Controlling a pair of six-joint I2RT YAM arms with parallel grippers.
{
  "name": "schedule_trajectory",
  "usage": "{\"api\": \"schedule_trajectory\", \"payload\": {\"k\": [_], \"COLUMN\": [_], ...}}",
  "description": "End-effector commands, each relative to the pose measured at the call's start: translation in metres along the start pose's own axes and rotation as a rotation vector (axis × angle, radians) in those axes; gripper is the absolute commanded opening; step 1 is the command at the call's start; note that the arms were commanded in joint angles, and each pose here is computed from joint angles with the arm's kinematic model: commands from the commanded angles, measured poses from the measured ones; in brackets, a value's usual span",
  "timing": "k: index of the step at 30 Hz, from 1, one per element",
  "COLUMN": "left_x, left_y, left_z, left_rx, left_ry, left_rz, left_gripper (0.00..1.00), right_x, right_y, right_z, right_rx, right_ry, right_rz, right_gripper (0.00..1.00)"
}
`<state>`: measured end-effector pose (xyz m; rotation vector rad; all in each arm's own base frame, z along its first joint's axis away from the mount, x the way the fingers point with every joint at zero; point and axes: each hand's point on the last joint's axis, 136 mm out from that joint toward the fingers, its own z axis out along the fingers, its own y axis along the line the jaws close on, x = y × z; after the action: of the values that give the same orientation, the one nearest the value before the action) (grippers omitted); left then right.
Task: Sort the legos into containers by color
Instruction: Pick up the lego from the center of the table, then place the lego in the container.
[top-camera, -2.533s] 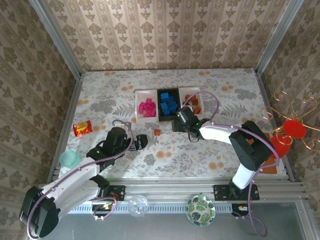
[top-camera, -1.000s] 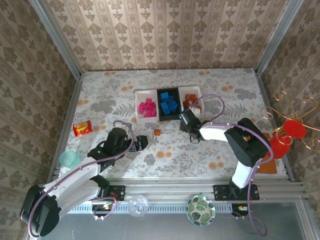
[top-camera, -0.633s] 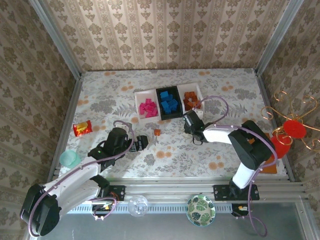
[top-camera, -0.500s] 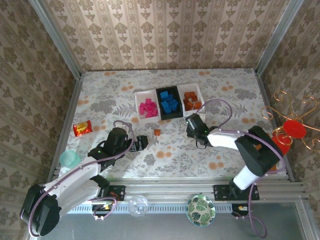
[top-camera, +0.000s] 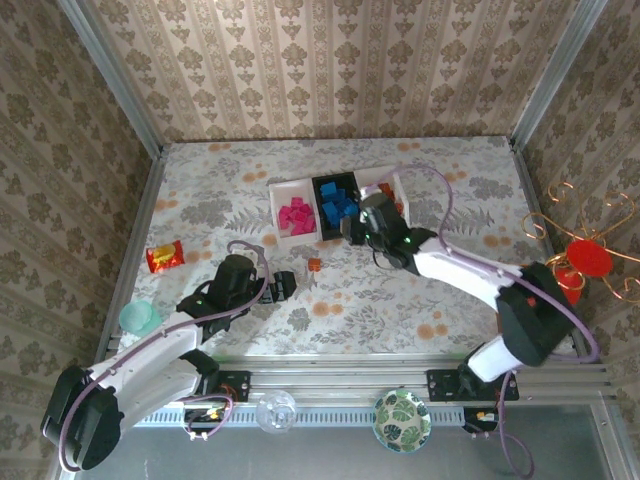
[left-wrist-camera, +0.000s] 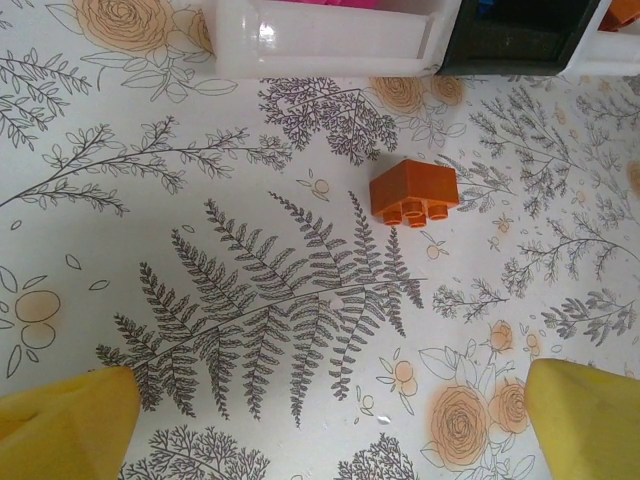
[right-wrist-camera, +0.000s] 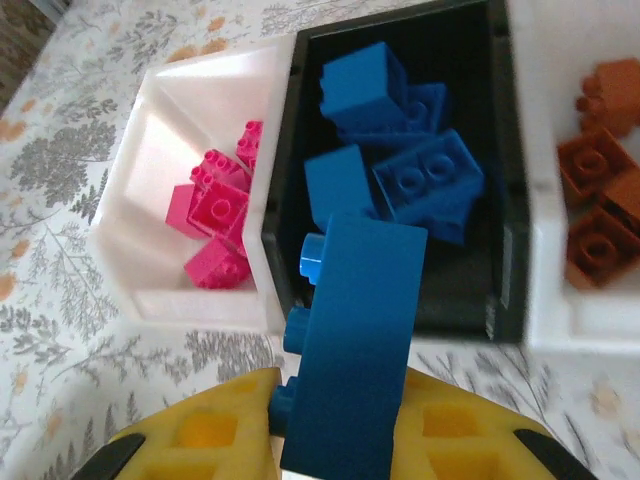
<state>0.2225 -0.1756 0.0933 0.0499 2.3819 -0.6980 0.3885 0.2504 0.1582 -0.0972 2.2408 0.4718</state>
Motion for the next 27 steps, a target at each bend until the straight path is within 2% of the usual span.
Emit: {"api": "schedule_trajectory", "payload": {"k": [1, 6, 8, 12, 15, 20, 27], "left_x": [-0.011, -0.011, -0.011, -0.012, -0.014, -0.019, -0.029], "left_y": [-0.009, -0.009, -0.008, -0.007, -0.007, -0.007, -0.006], "left_z": [-0.007, -0.011, -0.012, -0.016, -0.018, -0.025, -0.039], "left_rx": [0.025, 0.022, 0.018, 0.013, 0.01, 0.001, -0.019], "left_ry": [-0.02, -0.016, -0.018, -0.025, -0.035, -0.055, -0.095], "left_rz": [0.002, 0.006, 0.007, 0.013, 0.015, 0.024, 0.033], "left_gripper": [1.0, 1.0, 1.0, 1.0, 1.0, 1.0, 1.0], "right_x": [-0.009, -0.03, -0.034, -0.039, -0.043, -0.038, 0.033], "right_y": [-0.008, -0.024, -0.028, -0.023, -0.015, -0.001, 0.023], "right_z": [0.035, 0.077, 0.089, 0.101, 0.087, 0.043, -0.001], "right_rx": [0.072, 0.171, 0.182, 0.159, 0.129, 0.087, 0.022], "right_ry": [0.046, 0.061, 0.071, 0.103, 0.079, 0.03, 0.081], "right_rz": [-0.057, -0.019, -0.005, -0.013, -0.024, -0.038, -0.094], "right_gripper": [0.26, 0.26, 0.29, 0.55, 0.67, 0.76, 0.81]}}
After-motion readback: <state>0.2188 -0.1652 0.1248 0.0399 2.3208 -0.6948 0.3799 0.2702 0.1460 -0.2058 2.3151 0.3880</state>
